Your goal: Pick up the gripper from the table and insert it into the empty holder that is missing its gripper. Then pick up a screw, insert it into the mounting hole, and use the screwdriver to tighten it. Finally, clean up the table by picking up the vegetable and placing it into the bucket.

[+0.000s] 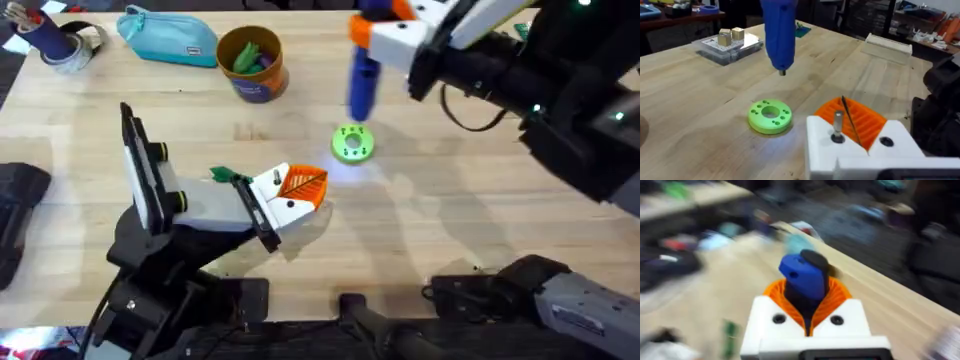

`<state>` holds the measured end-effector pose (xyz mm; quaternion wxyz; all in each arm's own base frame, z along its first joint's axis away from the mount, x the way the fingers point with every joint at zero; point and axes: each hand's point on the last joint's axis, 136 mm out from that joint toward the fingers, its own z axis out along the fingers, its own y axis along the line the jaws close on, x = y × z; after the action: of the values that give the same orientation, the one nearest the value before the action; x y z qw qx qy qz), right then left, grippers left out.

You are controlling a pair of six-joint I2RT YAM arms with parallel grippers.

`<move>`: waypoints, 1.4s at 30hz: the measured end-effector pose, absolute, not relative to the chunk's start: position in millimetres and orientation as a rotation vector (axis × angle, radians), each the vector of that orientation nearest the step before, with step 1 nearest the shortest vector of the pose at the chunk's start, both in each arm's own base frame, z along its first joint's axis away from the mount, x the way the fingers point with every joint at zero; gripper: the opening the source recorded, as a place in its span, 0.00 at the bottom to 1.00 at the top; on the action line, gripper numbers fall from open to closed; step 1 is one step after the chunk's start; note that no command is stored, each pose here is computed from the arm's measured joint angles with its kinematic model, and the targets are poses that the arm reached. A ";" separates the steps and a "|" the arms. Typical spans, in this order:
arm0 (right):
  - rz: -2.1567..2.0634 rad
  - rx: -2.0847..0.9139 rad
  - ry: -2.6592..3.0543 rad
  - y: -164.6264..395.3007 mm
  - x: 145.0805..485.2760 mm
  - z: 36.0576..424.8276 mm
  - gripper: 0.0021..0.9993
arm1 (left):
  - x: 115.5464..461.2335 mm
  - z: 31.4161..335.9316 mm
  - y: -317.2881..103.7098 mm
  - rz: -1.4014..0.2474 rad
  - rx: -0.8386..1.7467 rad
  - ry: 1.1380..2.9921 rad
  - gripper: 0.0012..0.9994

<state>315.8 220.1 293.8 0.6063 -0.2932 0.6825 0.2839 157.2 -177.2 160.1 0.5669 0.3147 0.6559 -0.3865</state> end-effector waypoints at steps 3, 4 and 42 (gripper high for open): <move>0.417 -0.710 1.704 184.2 341.9 252.5 0.02 | 157.2 160.1 -177.2 -0.909 0.740 1.542 0.01; 0.332 -0.738 1.741 173.4 349.6 237.5 0.02 | 157.2 160.0 -177.2 -0.909 0.740 1.542 0.01; -0.005 -0.937 2.174 132.0 319.6 131.6 1.00 | 157.2 160.1 -177.2 -0.909 0.740 1.541 0.01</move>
<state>319.6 132.0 131.6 0.3773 -0.3667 0.8504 -0.0020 157.2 -177.2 160.1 0.5668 0.3148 0.6558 -0.3867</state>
